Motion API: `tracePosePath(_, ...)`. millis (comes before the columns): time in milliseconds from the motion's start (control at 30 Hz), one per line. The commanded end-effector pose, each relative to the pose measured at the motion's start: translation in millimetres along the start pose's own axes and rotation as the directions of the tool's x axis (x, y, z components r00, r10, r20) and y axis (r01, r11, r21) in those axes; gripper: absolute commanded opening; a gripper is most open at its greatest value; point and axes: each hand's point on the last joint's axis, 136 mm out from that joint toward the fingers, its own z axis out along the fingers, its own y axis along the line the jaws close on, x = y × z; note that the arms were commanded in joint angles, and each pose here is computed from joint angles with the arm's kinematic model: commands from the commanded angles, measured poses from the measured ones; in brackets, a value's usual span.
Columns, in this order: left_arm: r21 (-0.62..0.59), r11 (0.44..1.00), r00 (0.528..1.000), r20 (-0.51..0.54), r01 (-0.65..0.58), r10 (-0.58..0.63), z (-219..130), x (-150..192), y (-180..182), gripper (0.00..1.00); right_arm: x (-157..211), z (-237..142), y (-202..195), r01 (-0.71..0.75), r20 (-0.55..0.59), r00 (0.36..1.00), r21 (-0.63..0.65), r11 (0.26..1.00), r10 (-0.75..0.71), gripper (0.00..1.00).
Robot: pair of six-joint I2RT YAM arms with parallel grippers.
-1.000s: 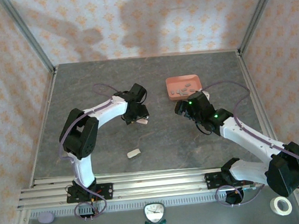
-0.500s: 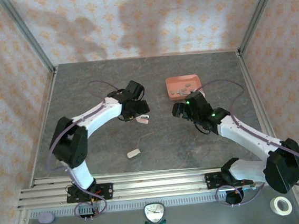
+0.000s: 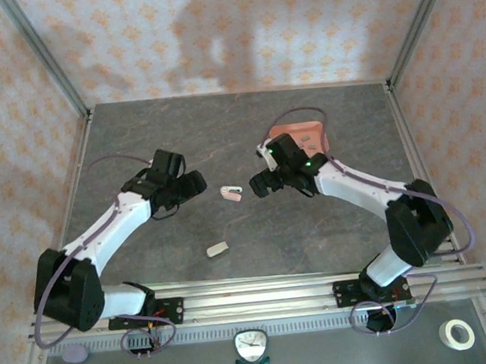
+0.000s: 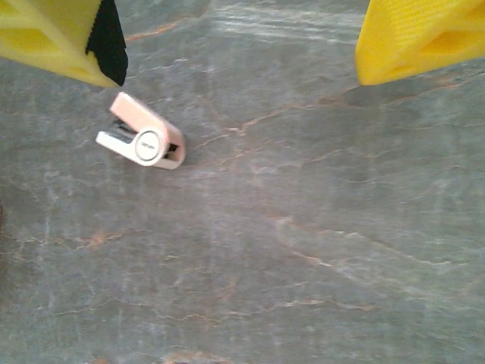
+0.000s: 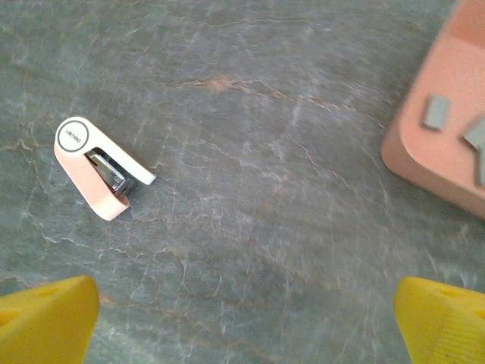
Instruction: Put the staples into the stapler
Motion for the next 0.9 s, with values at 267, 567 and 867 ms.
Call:
tracePosePath(267, 0.027, 0.992, 0.978, 0.174, -0.123, 0.117, -23, -15, 24, 0.84, -2, 53, 39, 0.512, -0.006, 0.848, -0.246, 0.823, -0.529, 0.88)
tracePosePath(567, 0.039, 0.994, 0.987, 0.129, -0.101, 0.095, -8, -6, 29, 0.84, 2, 77, 60, 0.553, 0.011, 0.810, -0.348, 0.757, -0.586, 0.90)
tracePosePath(867, 0.037, 0.995, 0.989, 0.117, -0.096, 0.092, -2, -7, 28, 0.84, -1, 98, 66, 0.561, 0.012, 0.799, -0.373, 0.739, -0.601, 0.90)
